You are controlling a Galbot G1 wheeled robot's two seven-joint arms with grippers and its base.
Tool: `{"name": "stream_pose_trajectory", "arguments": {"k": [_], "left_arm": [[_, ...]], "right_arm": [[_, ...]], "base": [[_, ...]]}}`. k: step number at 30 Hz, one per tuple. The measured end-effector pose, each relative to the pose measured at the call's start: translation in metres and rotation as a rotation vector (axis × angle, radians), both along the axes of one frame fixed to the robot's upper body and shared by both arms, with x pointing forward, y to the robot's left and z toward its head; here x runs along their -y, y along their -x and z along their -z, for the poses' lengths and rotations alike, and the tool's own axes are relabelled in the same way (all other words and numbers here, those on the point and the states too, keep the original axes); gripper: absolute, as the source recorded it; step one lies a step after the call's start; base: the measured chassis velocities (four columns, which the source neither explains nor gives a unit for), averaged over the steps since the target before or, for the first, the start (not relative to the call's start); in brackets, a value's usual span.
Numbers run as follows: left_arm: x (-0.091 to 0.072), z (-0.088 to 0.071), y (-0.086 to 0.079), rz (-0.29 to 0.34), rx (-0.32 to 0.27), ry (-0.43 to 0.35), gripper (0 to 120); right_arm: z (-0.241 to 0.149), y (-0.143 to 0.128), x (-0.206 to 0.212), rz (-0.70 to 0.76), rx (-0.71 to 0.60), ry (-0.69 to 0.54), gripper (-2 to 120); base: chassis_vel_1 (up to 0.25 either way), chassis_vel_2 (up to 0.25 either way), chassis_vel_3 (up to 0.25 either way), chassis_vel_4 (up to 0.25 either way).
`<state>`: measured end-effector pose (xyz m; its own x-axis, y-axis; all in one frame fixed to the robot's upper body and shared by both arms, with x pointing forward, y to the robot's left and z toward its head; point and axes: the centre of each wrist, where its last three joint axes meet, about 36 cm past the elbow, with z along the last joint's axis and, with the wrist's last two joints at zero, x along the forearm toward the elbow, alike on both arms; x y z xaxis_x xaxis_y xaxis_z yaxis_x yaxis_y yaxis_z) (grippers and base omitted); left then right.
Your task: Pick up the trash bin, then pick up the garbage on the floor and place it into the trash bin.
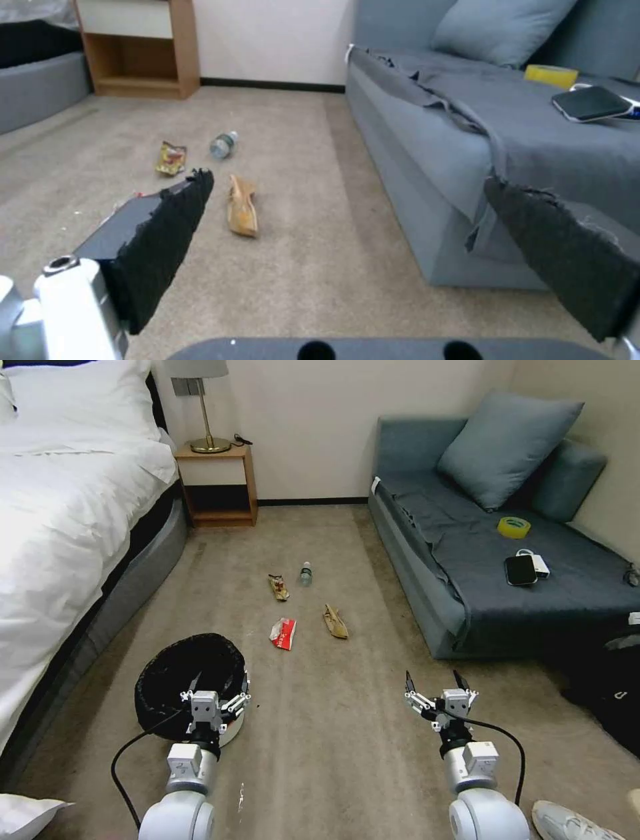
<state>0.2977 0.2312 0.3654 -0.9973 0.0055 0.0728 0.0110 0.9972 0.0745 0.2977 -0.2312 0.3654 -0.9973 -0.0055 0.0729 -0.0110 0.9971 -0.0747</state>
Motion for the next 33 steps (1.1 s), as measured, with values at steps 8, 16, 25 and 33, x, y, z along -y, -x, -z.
{"name": "stream_pose_trajectory", "arguments": {"k": [8, 16, 25, 33], "left_arm": [[0.0000, 0.0000, 0.0000, 0.000, 0.000, 0.000, 100], [0.0000, 0.0000, 0.0000, 0.000, 0.000, 0.000, 100], [0.0000, 0.0000, 0.0000, 0.000, 0.000, 0.000, 100], [0.0000, 0.0000, 0.0000, 0.000, 0.000, 0.000, 100]], "right_arm": [[0.0000, 0.0000, 0.0000, 0.000, 0.000, 0.000, 100], [0.0000, 0.0000, 0.0000, 0.000, 0.000, 0.000, 100], [0.0000, 0.0000, 0.0000, 0.000, 0.000, 0.000, 100], [0.0000, 0.0000, 0.0000, 0.000, 0.000, 0.000, 100]], "base": [[0.000, 0.000, 0.000, 0.000], [0.000, 0.000, 0.000, 0.000], [0.000, 0.000, 0.000, 0.000], [0.000, 0.000, 0.000, 0.000]]}}
